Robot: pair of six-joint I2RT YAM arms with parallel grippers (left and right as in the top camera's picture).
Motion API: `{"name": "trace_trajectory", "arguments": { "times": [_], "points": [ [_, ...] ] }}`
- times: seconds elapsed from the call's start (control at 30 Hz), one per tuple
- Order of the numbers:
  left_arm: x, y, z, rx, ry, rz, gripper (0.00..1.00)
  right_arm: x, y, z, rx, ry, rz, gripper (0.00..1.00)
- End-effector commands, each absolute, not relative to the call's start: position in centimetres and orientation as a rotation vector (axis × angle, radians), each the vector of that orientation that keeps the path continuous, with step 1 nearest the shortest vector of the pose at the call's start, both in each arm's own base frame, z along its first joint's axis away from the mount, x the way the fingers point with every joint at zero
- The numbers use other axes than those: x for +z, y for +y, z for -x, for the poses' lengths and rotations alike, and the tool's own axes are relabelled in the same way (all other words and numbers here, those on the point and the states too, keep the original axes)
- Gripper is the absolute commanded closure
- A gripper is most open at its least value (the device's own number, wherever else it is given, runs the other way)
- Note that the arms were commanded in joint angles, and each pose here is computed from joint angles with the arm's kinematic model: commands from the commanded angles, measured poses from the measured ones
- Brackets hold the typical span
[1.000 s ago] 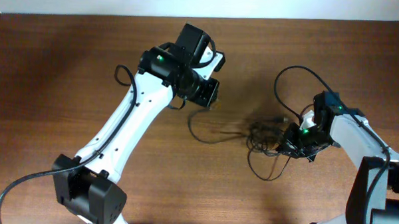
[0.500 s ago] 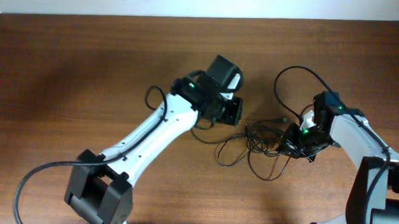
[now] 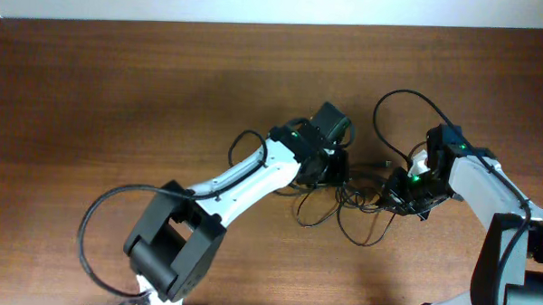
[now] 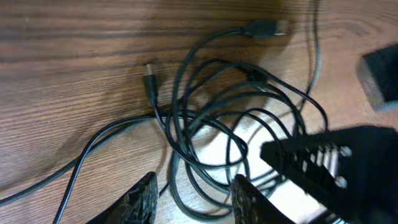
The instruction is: Untangle cables
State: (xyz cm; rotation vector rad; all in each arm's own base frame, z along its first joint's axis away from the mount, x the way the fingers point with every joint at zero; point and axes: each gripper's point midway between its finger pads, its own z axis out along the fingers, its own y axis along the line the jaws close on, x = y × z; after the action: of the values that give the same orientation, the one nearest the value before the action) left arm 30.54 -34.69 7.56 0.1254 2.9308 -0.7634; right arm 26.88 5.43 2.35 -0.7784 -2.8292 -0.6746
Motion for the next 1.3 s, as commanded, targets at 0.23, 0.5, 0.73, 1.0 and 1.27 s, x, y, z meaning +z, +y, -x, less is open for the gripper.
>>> {"name": "trace_trajectory", "arguments": {
  "times": [0.23, 0.5, 0.73, 1.0, 1.27],
  "points": [
    [4.2, -36.5, -30.1, -0.792, 3.000, 0.086, 0.75, 2.0, 5.3, -26.5, -0.647, -2.829, 0.774, 0.96],
    [5.4, -36.5, -30.2, -0.896, 2.984, -0.072, 1.00, 2.0, 5.2, -26.5, -0.641, -2.831, 0.775, 0.96],
    [17.0, -33.3, -33.4, -1.129, 2.674, -0.232, 1.00, 1.9, 5.0, -26.3, -0.617, -2.830, 0.776, 0.96],
    [25.2, -24.6, -37.1, -1.175, 2.466, -0.025, 1.00, 1.9, 5.0, -26.3, -0.618, -2.836, 0.760, 0.96],
    [19.0, -17.8, -35.5, -0.670, 2.724, 0.076, 0.94, 6.0, 9.6, -27.1, -1.154, -2.865, 0.170, 0.57]
  ]
}}
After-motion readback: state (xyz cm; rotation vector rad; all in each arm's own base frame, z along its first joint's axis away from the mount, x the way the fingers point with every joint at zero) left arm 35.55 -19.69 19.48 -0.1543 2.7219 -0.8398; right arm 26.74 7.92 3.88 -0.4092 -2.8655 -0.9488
